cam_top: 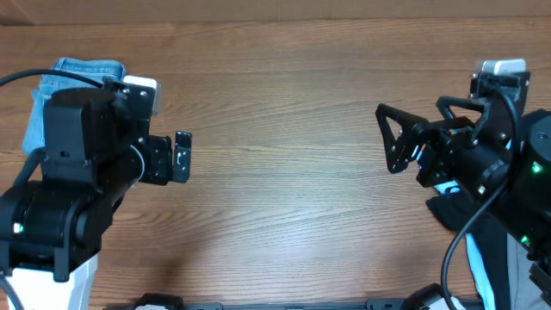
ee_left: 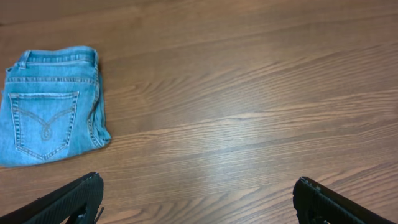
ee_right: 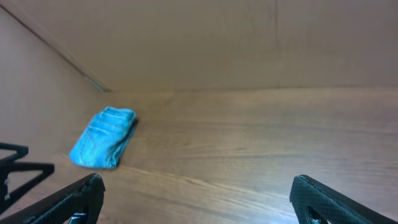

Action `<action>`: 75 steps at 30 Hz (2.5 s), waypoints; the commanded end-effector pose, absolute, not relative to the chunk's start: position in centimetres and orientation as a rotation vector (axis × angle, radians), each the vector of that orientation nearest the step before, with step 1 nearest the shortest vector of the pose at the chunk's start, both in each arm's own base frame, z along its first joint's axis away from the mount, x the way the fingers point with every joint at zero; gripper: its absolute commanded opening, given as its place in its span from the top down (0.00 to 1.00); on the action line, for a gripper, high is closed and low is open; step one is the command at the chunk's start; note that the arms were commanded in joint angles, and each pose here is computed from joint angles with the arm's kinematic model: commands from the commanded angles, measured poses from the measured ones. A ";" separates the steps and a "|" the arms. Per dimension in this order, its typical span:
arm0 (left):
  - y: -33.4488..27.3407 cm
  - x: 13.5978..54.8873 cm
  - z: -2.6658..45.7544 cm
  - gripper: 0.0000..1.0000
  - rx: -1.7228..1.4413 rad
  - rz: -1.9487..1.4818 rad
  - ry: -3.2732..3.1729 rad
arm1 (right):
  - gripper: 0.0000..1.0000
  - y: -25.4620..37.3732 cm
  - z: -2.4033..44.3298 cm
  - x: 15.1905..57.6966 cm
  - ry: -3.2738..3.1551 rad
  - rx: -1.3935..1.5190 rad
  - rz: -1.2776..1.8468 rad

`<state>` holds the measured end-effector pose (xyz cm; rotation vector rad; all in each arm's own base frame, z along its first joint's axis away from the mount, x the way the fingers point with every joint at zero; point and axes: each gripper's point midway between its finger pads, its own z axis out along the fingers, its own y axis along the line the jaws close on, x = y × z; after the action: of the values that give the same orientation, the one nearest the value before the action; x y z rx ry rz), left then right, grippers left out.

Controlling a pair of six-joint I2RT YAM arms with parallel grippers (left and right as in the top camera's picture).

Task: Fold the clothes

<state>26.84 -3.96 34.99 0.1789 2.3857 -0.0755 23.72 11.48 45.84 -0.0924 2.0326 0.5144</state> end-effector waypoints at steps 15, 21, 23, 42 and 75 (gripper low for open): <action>-4.3 29.8 31.4 0.00 0.171 -0.056 2.521 | 0.00 5.1 45.7 22.9 1.953 0.130 0.357; -4.4 30.9 29.8 0.00 0.175 -0.052 2.576 | 0.00 -0.1 45.3 23.0 1.701 0.290 0.228; -4.5 31.2 29.3 0.00 0.176 -0.050 2.594 | 0.00 -0.9 43.2 22.9 1.665 0.318 0.205; -4.8 33.4 24.9 0.00 0.187 -0.037 2.736 | 0.00 -0.7 20.3 22.3 1.765 0.325 0.213; -4.8 33.6 24.5 0.00 0.188 -0.036 2.749 | 0.00 -0.6 17.1 24.6 1.571 0.281 0.240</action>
<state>33.52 -4.77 24.55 0.2007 2.7470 -0.0399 24.65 -0.67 17.11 0.2888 1.5788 0.2379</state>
